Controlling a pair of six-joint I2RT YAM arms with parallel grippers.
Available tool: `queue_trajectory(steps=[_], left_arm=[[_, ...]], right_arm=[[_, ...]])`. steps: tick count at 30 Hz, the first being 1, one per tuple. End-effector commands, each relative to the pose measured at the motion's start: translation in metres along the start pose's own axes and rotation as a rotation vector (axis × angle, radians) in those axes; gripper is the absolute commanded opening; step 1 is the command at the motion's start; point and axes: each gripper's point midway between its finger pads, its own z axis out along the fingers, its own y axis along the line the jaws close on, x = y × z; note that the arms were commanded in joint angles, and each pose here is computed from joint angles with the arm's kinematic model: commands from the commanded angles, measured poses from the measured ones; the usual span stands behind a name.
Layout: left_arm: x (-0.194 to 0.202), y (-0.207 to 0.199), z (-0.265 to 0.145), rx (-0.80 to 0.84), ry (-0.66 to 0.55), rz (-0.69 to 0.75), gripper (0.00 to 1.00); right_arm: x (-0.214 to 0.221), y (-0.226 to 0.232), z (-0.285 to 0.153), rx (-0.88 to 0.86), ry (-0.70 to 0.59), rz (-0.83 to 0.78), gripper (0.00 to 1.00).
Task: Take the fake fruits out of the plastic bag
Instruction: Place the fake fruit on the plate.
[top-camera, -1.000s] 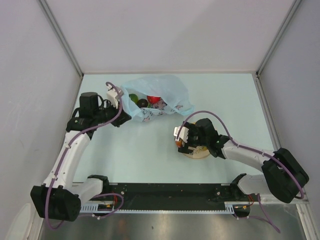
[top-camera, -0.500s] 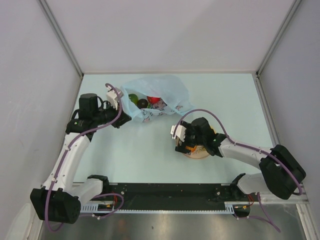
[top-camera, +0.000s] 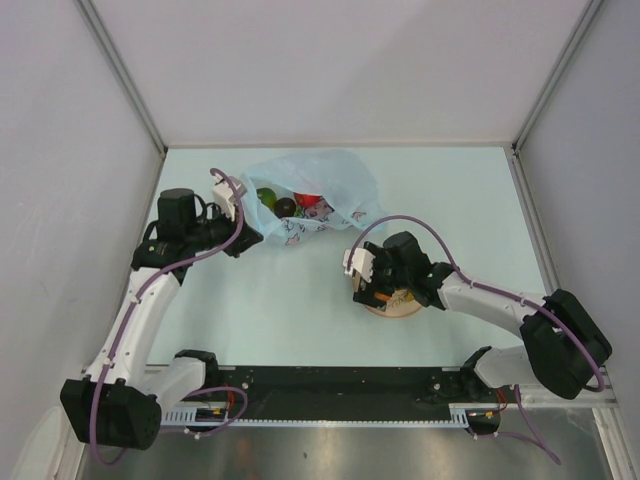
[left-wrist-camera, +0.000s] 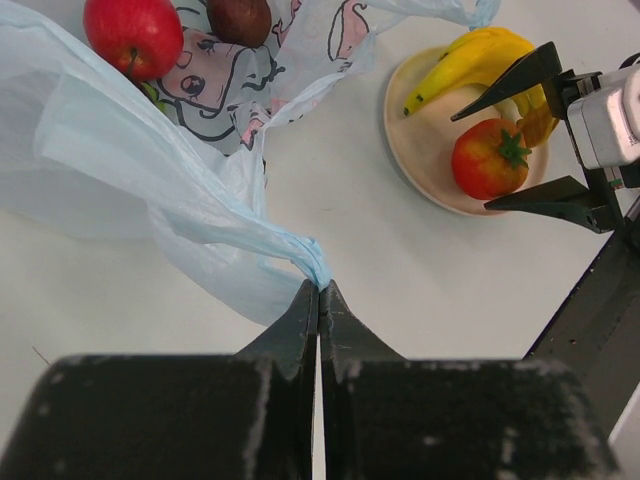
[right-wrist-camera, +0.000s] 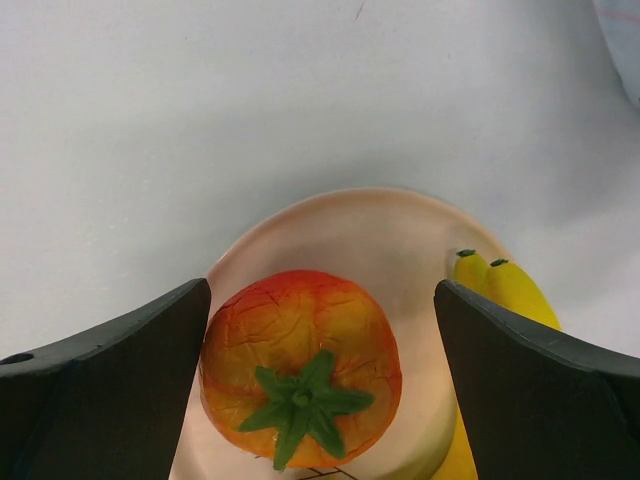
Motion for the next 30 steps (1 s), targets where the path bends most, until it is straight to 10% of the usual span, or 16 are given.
queue_trajectory(steps=[1, 12, 30], left_arm=[[-0.013, -0.005, 0.000, 0.026, -0.037, 0.018, 0.00], [-0.016, -0.003, 0.004, 0.032, -0.036, 0.006, 0.00], [-0.018, -0.006, 0.004, 0.047, -0.052, -0.001, 0.01]], right_arm=[[-0.004, -0.004, -0.004, -0.018, 0.014, 0.009, 0.98], [0.008, -0.012, -0.018, -0.054, 0.053, 0.046, 0.54], [0.048, -0.024, -0.047, -0.009, 0.211, 0.049, 0.52]])
